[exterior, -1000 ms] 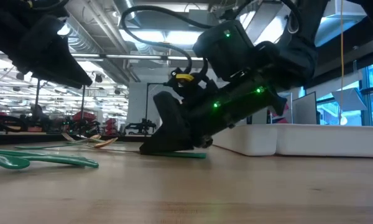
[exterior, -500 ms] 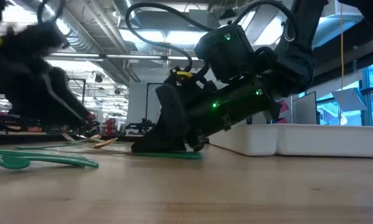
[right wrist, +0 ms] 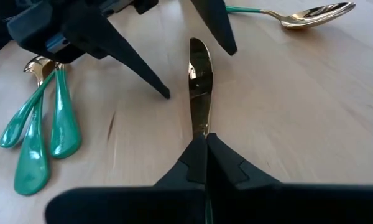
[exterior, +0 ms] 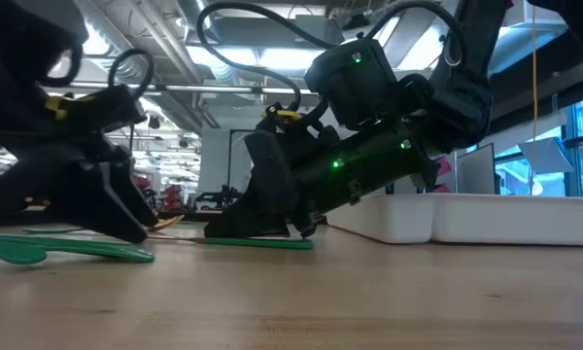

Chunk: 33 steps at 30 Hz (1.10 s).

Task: Sort silverware
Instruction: Put the green knife into the silverware tray

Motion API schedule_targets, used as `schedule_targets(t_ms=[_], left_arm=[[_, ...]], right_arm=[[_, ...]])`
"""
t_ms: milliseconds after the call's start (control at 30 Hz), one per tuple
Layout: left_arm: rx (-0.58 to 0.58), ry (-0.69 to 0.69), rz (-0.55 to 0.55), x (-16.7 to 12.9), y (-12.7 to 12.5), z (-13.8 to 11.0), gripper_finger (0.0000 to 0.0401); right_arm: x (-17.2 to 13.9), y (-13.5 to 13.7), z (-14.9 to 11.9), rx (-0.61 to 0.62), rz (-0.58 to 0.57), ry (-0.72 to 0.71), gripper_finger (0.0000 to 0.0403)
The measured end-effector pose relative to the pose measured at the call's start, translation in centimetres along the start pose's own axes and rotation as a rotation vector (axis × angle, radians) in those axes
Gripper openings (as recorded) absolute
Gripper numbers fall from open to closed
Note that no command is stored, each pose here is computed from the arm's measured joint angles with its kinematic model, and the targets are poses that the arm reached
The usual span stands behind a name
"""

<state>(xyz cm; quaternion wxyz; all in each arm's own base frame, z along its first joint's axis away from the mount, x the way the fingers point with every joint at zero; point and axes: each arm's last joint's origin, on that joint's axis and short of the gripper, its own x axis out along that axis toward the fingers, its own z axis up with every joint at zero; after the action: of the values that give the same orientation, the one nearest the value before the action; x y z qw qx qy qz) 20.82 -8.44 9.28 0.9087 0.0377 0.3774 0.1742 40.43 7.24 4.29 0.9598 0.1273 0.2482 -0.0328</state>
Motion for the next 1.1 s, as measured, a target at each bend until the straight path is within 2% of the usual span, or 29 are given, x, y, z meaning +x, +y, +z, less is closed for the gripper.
schedule_targets(t_ms=[133,267,533,700,867,1100], left_arm=[[-0.033,0.048,-0.041,0.5,0.3,0.0,0.0265],[-0.043,0.068,-0.072,0.6,0.4,0.0,0.022],[-0.042,0.084,-0.113,0.6,0.2,0.0,0.01],[-0.033,0.083,-0.12,0.6,0.2,0.0,0.0042],[0.0,0.065,-0.134,0.4,-0.1,0.0,0.0005],[0.026,0.029,-0.166,-0.2,-0.6,0.1,0.0001]], right_arm=[[-0.1,0.1,0.1,-0.012,0.004,-0.002,0.0006],[-0.2,0.3,0.7,-0.041,0.014,-0.034,0.0031],[-0.6,1.2,2.5,-0.152,0.024,-0.045,0.0145],[-0.4,1.9,3.0,-0.196,0.005,0.032,0.0187],[-0.5,2.7,2.6,-0.23,-0.062,0.094,0.0189],[-0.7,2.6,2.0,-0.262,-0.086,0.178,0.0154]])
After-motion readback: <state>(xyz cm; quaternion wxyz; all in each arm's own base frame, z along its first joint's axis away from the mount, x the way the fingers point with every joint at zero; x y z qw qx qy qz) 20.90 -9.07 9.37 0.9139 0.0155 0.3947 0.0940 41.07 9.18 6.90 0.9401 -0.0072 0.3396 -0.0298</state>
